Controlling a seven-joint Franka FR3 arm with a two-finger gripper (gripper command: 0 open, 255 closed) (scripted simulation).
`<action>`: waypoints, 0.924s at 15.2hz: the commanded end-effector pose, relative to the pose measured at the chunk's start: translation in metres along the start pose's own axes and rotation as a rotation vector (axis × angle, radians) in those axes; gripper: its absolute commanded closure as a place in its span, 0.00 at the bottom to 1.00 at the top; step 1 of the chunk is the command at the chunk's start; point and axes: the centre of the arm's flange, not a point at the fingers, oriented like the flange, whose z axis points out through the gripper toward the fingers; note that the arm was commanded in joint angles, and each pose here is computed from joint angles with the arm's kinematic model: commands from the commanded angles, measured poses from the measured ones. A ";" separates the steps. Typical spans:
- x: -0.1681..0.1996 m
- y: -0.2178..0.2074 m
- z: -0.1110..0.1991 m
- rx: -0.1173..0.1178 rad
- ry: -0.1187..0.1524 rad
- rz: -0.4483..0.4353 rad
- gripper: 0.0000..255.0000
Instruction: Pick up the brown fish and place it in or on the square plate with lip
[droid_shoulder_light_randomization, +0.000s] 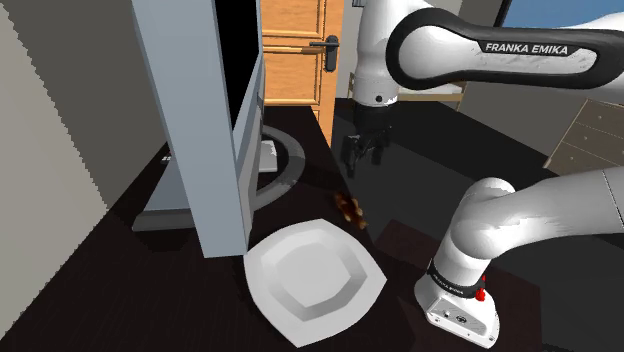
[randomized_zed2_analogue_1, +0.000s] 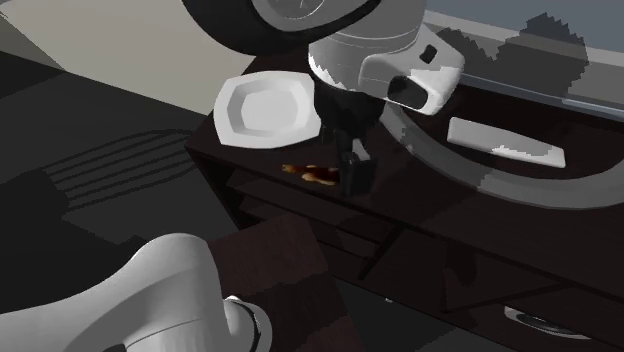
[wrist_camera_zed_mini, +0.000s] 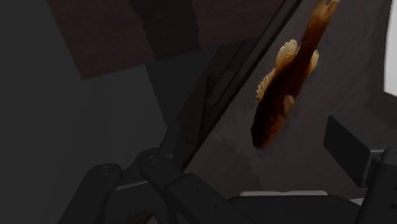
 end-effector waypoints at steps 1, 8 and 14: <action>-0.006 -0.020 0.014 0.004 0.018 0.138 0.00; -0.007 -0.066 0.054 0.007 0.054 0.396 0.00; -0.006 -0.066 0.083 0.007 0.054 0.396 0.00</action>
